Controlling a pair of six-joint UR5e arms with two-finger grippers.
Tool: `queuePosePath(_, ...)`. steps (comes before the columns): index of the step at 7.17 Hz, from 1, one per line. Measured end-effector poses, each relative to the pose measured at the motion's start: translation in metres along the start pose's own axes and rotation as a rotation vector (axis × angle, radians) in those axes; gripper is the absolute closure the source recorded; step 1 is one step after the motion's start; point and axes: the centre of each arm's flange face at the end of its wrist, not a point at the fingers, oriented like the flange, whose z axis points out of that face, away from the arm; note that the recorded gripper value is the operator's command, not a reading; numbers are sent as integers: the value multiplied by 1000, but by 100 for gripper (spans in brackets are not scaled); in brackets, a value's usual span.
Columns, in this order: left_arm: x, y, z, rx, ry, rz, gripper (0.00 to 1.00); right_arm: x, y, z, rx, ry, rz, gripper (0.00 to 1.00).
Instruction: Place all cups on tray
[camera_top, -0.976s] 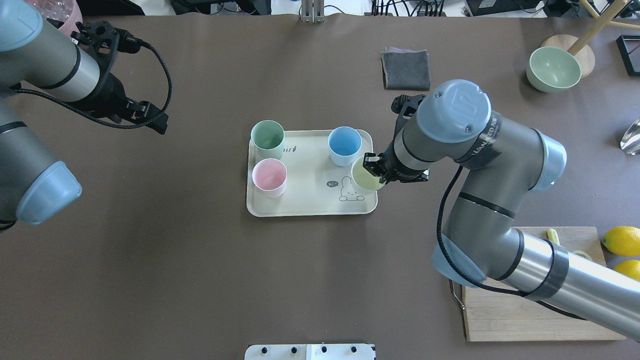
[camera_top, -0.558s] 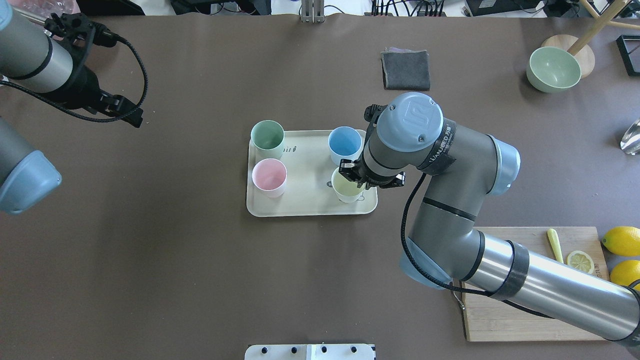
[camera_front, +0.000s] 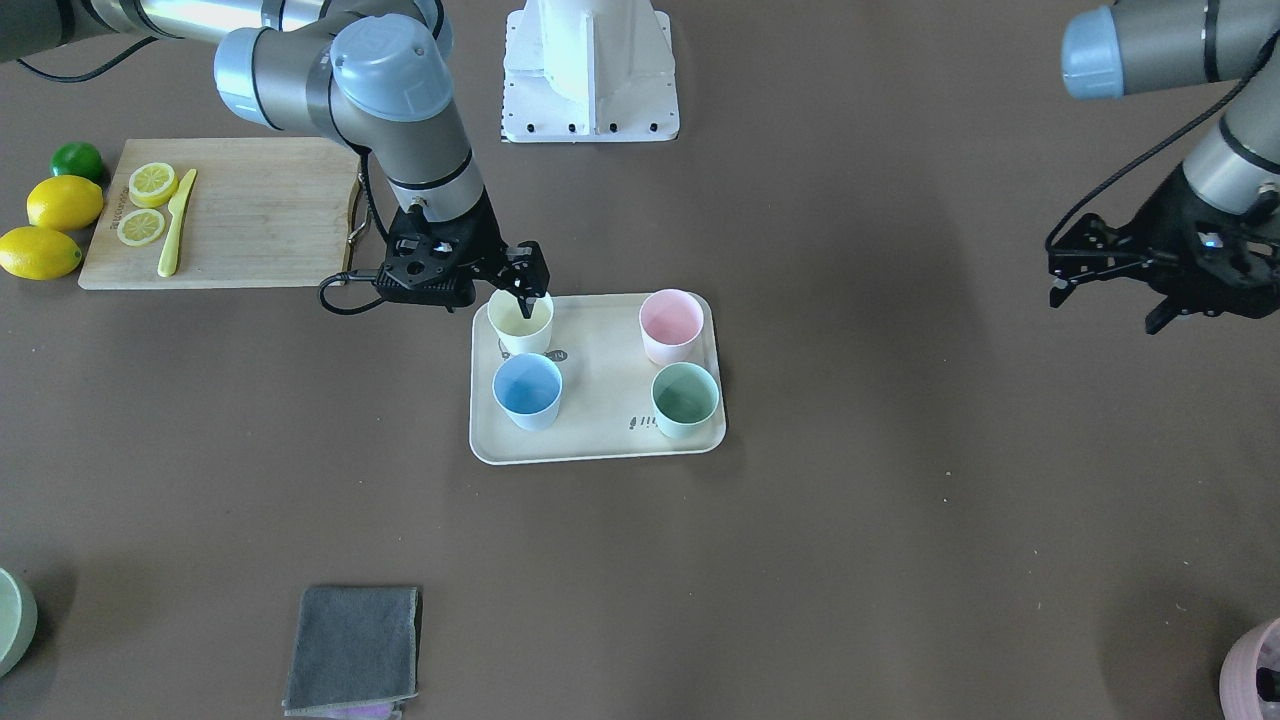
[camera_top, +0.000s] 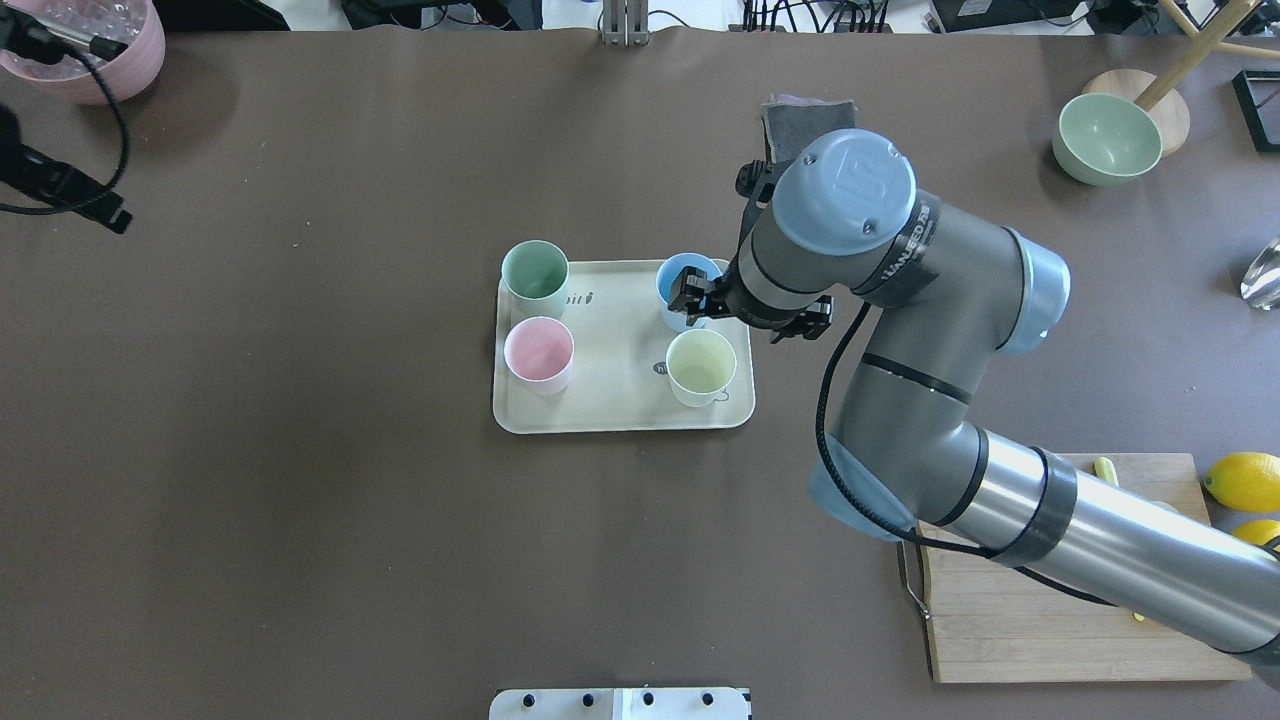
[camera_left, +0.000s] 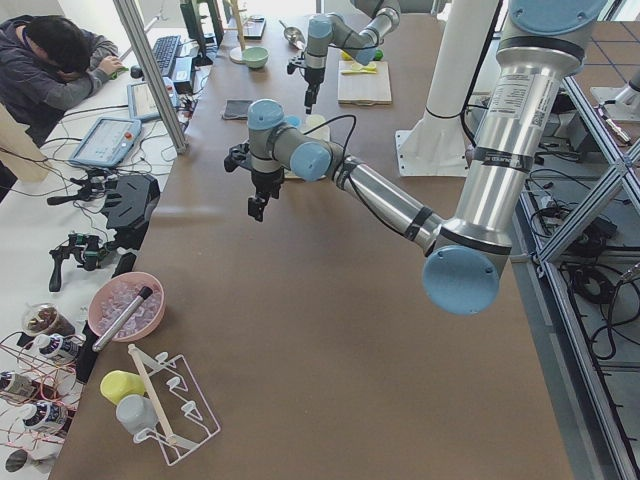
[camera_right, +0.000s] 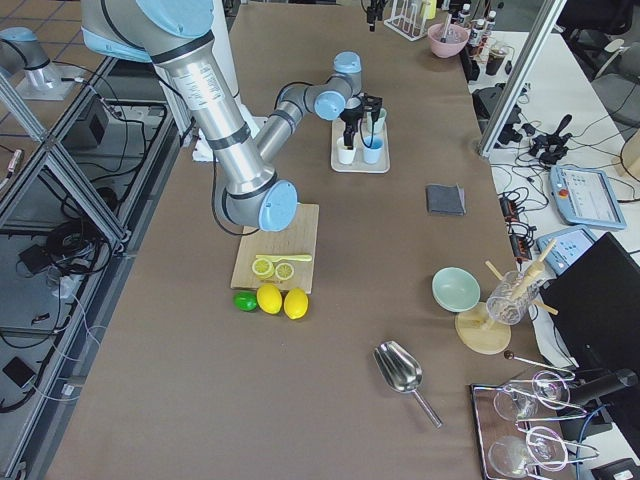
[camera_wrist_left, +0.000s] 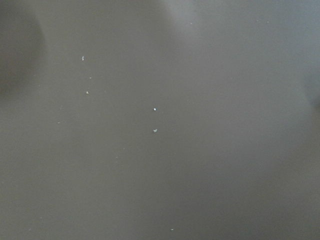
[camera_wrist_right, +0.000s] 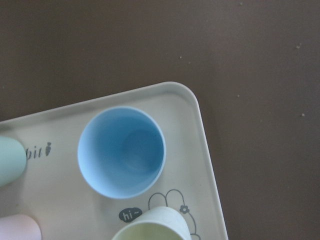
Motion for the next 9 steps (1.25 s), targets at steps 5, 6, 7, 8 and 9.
queuePosePath(5, -228, 136, -11, -52, 31, 9, 1, 205, -153, -79, 5, 58, -210, 0)
queuePosePath(6, -252, 162, -7, -67, 23, -26, 1, 259, -178, -102, -14, 103, -281, 0)
queuePosePath(7, -270, 185, -7, -73, 12, -70, 1, 311, -198, -127, -52, 154, -338, 0)
queuePosePath(8, -279, 197, -9, -83, 9, -107, 1, 375, -206, -142, -105, 197, -372, 0)
queuePosePath(9, -281, 203, -11, -96, 11, -133, 1, 447, -194, -141, -163, 225, -357, 0)
